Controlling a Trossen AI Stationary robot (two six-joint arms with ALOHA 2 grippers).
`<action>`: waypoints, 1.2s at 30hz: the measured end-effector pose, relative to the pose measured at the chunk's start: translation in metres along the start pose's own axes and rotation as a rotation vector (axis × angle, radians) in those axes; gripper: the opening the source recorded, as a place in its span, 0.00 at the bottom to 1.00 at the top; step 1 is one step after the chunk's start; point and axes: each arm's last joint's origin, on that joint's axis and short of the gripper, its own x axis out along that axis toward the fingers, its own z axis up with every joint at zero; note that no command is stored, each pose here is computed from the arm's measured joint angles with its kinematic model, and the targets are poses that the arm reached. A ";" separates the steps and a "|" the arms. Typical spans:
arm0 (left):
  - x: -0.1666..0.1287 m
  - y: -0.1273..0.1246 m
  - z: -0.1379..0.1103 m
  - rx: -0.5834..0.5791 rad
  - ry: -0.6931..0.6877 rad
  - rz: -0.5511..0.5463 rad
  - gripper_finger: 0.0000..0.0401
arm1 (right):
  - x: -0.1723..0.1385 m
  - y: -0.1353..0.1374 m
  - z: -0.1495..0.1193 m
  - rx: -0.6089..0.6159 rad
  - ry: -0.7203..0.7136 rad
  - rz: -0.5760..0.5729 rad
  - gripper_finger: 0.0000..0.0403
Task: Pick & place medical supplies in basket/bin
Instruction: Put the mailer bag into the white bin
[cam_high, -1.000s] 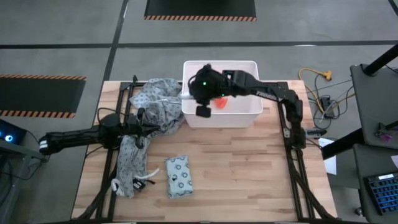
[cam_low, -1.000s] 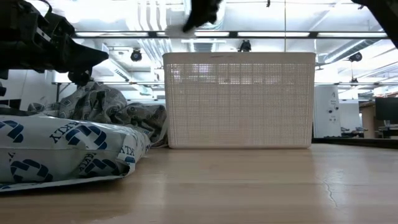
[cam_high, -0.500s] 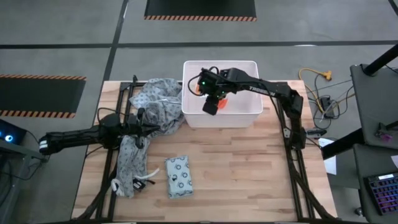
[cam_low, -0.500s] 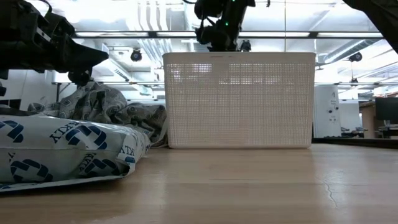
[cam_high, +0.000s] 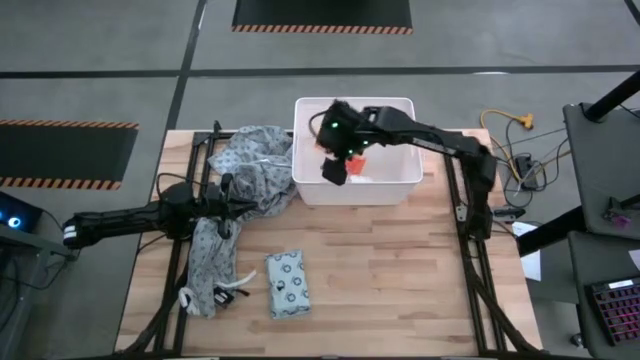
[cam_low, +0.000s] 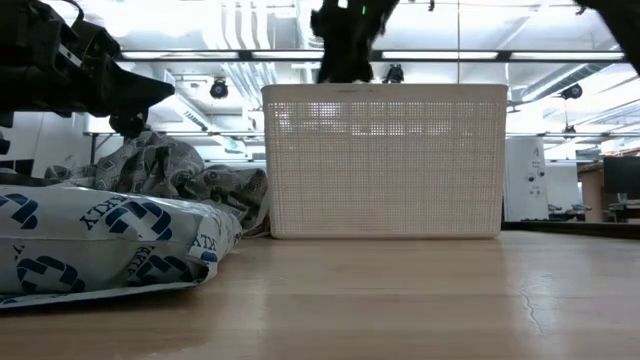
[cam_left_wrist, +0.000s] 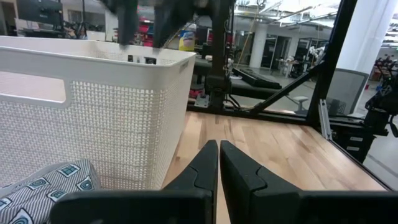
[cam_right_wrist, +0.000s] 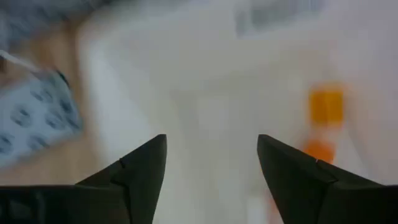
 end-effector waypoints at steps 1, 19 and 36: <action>0.000 0.000 0.000 0.000 0.000 0.000 0.00 | -0.009 0.005 0.002 -0.032 -0.056 0.009 0.59; 0.000 0.000 0.000 0.000 0.000 0.000 0.00 | -0.119 0.063 -0.110 -0.064 -0.733 0.292 0.45; 0.000 0.000 0.000 0.000 0.000 0.000 0.00 | -0.058 0.038 -0.271 0.248 -0.926 0.307 0.37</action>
